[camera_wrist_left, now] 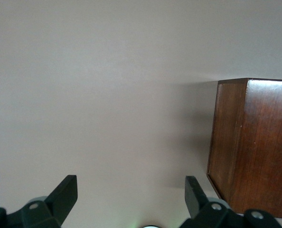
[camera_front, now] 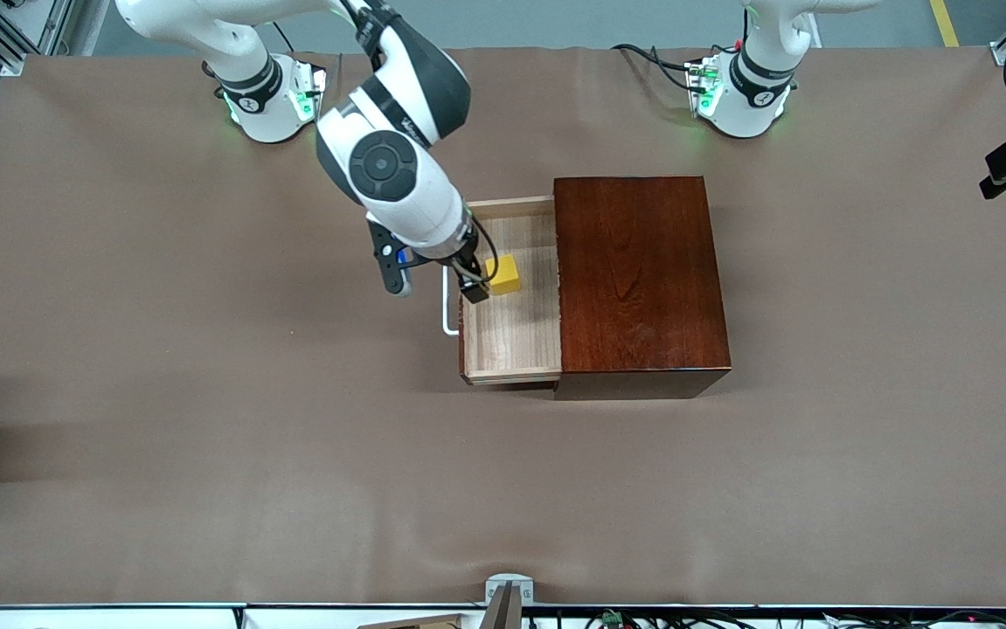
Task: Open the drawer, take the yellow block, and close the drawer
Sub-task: 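Lower the right gripper into the drawer and grasp the yellow cube, then lift the yellow cube out with the right gripper and carry it aside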
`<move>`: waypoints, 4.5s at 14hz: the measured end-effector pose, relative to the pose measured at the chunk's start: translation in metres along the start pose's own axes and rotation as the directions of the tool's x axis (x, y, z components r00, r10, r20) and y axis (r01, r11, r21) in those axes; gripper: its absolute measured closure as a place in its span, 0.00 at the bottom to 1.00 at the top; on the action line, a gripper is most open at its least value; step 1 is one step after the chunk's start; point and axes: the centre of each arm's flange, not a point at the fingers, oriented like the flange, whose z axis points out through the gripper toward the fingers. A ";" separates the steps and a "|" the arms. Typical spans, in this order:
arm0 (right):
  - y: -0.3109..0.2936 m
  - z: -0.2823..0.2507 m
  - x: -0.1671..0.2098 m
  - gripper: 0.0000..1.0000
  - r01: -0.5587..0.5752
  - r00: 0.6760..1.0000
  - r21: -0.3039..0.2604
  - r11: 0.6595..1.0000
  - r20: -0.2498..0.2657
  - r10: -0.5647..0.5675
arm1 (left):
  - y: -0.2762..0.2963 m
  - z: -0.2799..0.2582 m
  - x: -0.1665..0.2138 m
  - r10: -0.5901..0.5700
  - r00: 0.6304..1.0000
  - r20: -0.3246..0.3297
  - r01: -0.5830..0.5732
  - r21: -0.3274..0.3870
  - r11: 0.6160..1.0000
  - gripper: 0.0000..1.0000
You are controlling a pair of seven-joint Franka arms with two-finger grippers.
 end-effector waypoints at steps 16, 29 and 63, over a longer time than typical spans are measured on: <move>-0.004 0.090 -0.027 0.00 -0.028 0.994 0.039 0.999 -0.108 0.032 | 0.006 0.012 0.007 0.010 1.000 0.014 -0.010 0.001 1.000 0.00; 0.008 0.101 -0.061 0.44 -0.042 0.994 0.062 0.997 -0.098 0.048 | 0.019 0.010 0.005 0.034 0.999 0.011 -0.034 0.001 0.999 0.00; 0.003 -0.029 0.393 0.44 0.700 0.712 -0.207 0.683 0.136 -0.689 | 0.415 0.072 -0.076 -0.182 0.981 0.063 0.186 -0.073 0.980 0.00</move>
